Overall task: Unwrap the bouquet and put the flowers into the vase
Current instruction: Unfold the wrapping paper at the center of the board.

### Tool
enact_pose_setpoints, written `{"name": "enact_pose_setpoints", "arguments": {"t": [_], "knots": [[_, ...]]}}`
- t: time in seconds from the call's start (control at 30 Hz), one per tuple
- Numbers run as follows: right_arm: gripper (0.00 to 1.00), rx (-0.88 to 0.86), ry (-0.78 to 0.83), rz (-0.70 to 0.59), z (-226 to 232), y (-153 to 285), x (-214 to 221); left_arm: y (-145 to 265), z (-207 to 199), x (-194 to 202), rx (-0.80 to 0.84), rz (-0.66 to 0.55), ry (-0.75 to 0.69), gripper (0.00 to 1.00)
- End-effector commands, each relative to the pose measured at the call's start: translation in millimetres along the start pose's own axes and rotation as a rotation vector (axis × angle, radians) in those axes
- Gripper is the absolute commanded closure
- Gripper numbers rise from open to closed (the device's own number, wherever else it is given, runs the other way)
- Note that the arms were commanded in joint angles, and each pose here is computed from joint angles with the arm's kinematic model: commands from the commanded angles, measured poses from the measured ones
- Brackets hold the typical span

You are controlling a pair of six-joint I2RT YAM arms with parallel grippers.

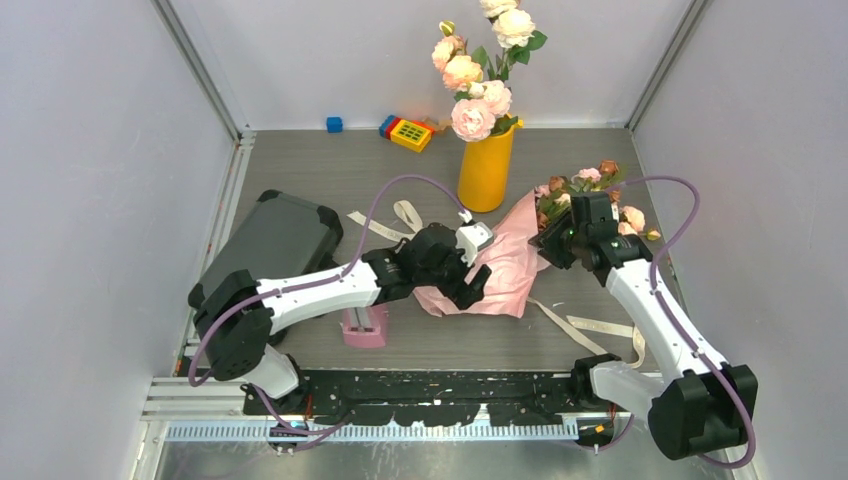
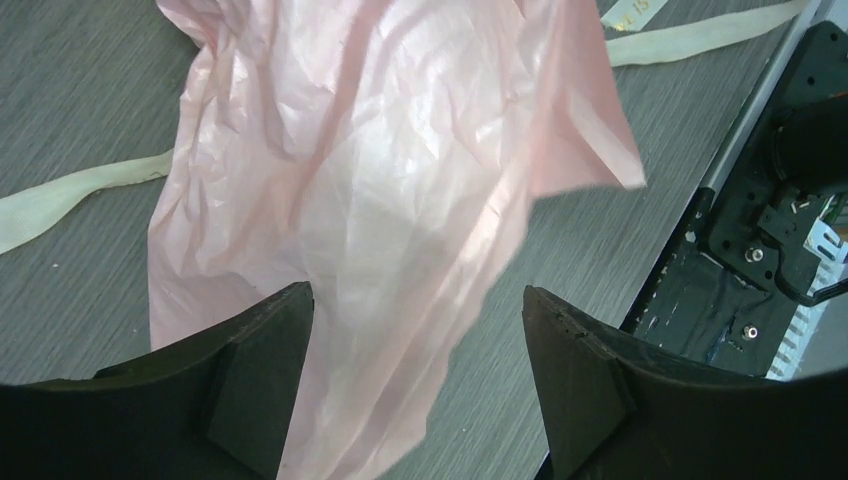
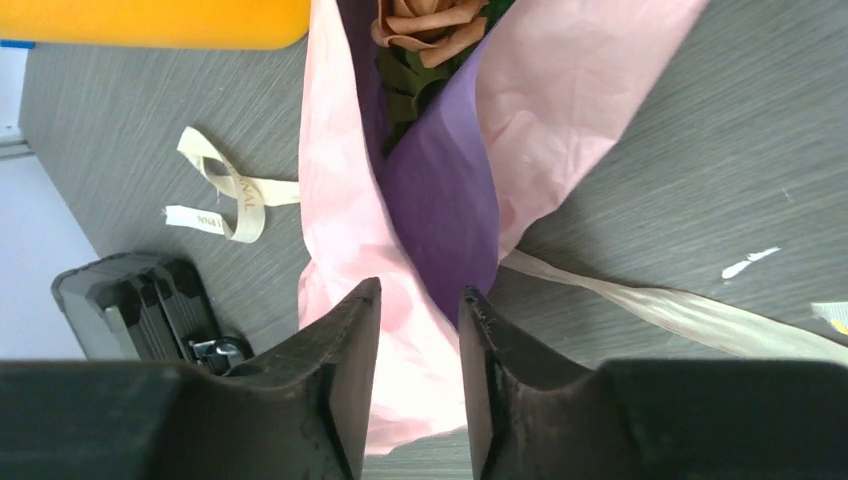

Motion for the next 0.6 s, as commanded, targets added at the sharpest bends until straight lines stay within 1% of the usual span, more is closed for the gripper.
{"name": "enact_pose_setpoints", "arguments": {"t": [0.0, 0.03, 0.07, 0.1, 0.13, 0.17, 0.27, 0.33, 0.43, 0.57], "knots": [[0.53, 0.027, 0.018, -0.092, -8.8, 21.7, -11.1, 14.3, -8.1, -29.6, 0.027, -0.121, 0.025, 0.21], [0.45, 0.044, 0.025, -0.092, -14.9, 24.3, -8.2, 14.4, -8.0, -27.7, 0.028, -0.117, 0.030, 0.20], [0.42, 0.057, 0.027, -0.109, -21.7, 28.6, -6.9, 14.3, -8.2, -25.7, 0.030, -0.112, 0.036, 0.20], [0.38, 0.082, 0.030, -0.099, -30.0, 30.9, -1.9, 13.4, -8.0, -23.0, 0.031, -0.106, 0.042, 0.20], [0.36, 0.095, 0.031, -0.111, -36.6, 34.6, 0.3, 12.7, -7.8, -21.2, 0.030, -0.102, 0.051, 0.20], [0.34, 0.122, 0.033, -0.094, -45.3, 36.3, 6.7, 11.9, -7.0, -18.3, 0.028, -0.098, 0.059, 0.20], [0.32, 0.118, 0.031, -0.058, -56.7, 43.3, 23.7, 11.0, -5.2, -13.0, 0.021, -0.098, 0.088, 0.20], [0.31, 0.067, 0.029, -0.028, -54.7, 47.8, 34.8, 12.1, -6.0, -12.1, 0.028, -0.106, 0.097, 0.20], [0.31, -0.053, 0.016, 0.018, -44.7, 53.8, 51.9, 14.5, -7.9, -12.6, 0.036, -0.109, 0.096, 0.19], [0.31, -0.122, -0.015, 0.050, -43.9, 48.9, 66.7, 17.3, -7.9, -11.7, 0.039, -0.111, 0.082, 0.19]]}}
Point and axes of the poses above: each gripper's point midway between its finger pads, its own y axis back along the fingers, its own z axis along the line the jaws close on, x = y × z, the point moved 1 cm from there along y, back along the fingers, and after that the axes turned 7 degrees about y, right-handed, at the moved point
